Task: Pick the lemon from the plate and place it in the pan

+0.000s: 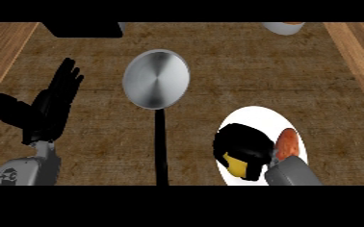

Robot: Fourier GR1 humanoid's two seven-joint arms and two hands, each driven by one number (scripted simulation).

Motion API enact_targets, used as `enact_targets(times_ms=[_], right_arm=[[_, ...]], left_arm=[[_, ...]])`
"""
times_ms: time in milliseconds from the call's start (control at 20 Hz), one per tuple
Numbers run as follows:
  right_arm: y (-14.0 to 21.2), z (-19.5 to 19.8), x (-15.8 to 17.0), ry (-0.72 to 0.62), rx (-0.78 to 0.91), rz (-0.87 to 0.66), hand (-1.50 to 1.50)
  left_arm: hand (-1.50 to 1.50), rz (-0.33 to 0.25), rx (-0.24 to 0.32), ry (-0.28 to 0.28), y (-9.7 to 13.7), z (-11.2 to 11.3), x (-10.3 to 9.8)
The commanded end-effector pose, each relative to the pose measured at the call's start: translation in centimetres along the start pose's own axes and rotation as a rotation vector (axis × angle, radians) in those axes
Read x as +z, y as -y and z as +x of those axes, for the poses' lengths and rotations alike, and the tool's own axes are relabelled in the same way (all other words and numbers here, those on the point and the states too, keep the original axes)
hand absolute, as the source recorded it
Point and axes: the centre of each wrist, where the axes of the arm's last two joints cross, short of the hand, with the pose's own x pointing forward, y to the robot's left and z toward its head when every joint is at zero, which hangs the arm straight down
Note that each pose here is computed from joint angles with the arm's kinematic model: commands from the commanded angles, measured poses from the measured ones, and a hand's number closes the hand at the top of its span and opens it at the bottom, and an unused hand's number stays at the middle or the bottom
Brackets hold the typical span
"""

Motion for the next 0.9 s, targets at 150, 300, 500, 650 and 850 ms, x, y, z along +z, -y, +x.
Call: enact_targets(times_ms=[150,300,500,650,850], right_arm=[[1.9,3.3,-6.2,-0.398,0.024,-0.204,1.50],[5.4,4.5,-7.3,-0.520,0.163,-0.335,1.50],[9.3,6.8,-9.0,-0.623,0.293,-0.497,1.50],[11.1,8.6,-10.3,-0.739,0.343,-0.548,1.50],[13.5,10.4,-11.8,-0.872,0.347,-0.621,1.50]], left_arm=[[0.00,0.007,0.000,-0.022,-0.2,-0.4,0.0],[0.00,0.004,-0.009,-0.030,-0.2,-0.5,0.0],[0.00,-0.034,0.001,-0.017,0.7,-0.2,-0.3],[0.00,-0.047,-0.005,-0.024,1.0,-0.2,-0.4],[0.00,-0.091,-0.015,0.014,2.2,0.7,-1.1]])
